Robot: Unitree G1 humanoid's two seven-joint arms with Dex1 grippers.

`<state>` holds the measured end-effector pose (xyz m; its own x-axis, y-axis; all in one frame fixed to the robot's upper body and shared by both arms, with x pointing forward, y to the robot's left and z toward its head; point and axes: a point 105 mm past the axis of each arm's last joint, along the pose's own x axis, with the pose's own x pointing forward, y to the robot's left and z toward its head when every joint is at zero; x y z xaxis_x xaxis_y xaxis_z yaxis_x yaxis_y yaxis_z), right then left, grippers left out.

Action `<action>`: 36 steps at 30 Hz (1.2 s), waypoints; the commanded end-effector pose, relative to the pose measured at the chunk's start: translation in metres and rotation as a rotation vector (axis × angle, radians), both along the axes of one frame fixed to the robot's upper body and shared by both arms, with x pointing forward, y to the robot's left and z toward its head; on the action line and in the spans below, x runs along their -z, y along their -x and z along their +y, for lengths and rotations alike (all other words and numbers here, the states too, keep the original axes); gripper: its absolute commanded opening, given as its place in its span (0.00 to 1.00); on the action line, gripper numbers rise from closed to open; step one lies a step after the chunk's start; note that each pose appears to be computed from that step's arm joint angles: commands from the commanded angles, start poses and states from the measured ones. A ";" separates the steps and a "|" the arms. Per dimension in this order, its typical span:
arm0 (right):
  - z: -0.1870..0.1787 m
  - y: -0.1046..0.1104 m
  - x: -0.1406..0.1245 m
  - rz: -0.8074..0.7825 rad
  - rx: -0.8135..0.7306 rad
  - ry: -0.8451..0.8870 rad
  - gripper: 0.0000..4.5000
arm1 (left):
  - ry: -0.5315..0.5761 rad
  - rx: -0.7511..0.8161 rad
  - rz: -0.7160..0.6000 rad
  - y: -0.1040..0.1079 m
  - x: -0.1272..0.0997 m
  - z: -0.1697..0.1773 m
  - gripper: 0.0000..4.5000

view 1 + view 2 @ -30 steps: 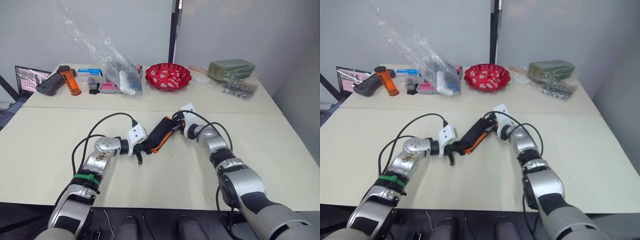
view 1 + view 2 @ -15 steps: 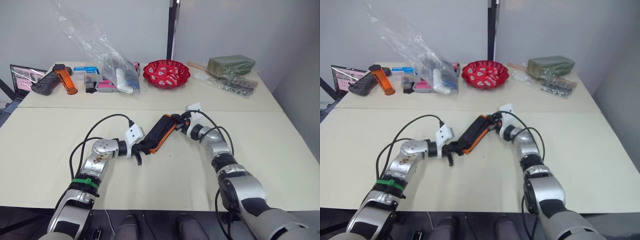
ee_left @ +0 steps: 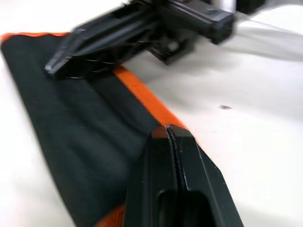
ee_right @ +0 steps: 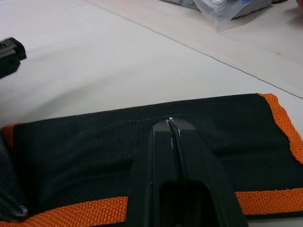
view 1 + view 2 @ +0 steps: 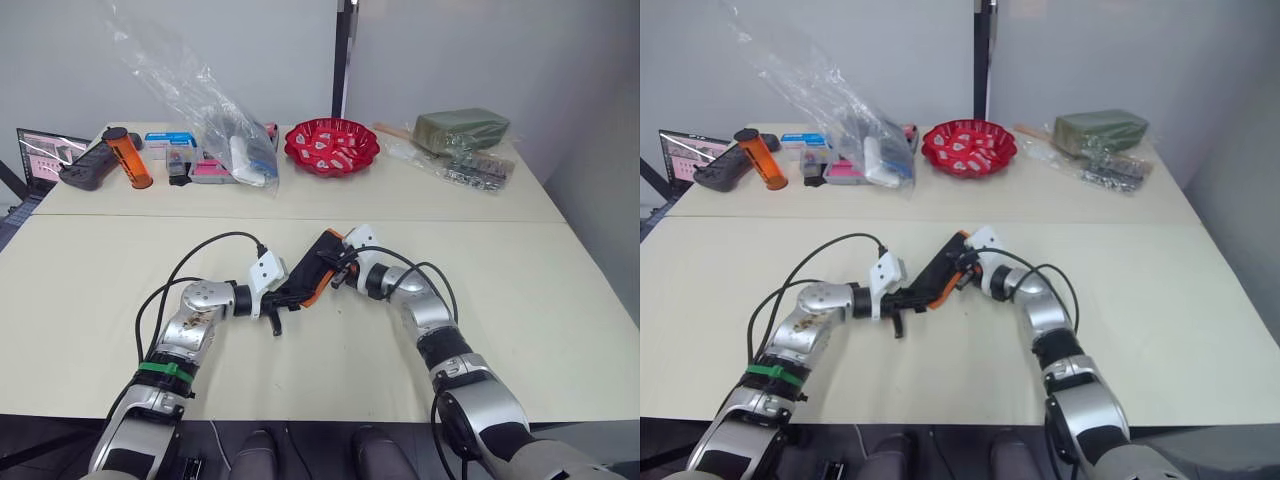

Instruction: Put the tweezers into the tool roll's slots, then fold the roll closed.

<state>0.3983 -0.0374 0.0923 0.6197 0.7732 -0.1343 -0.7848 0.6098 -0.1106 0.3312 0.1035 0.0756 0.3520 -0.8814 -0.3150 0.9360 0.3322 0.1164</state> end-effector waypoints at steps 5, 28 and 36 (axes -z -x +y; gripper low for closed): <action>-0.006 0.003 0.022 0.096 0.018 0.015 0.00 | 0.019 -0.055 0.149 0.029 0.014 0.037 0.01; -0.151 0.046 -0.063 -0.216 0.019 0.135 0.94 | -0.131 -0.781 -0.183 0.053 -0.061 0.231 0.92; -0.194 0.062 -0.036 -0.113 0.116 0.140 1.00 | -0.138 -0.849 -0.192 0.076 -0.051 0.247 1.00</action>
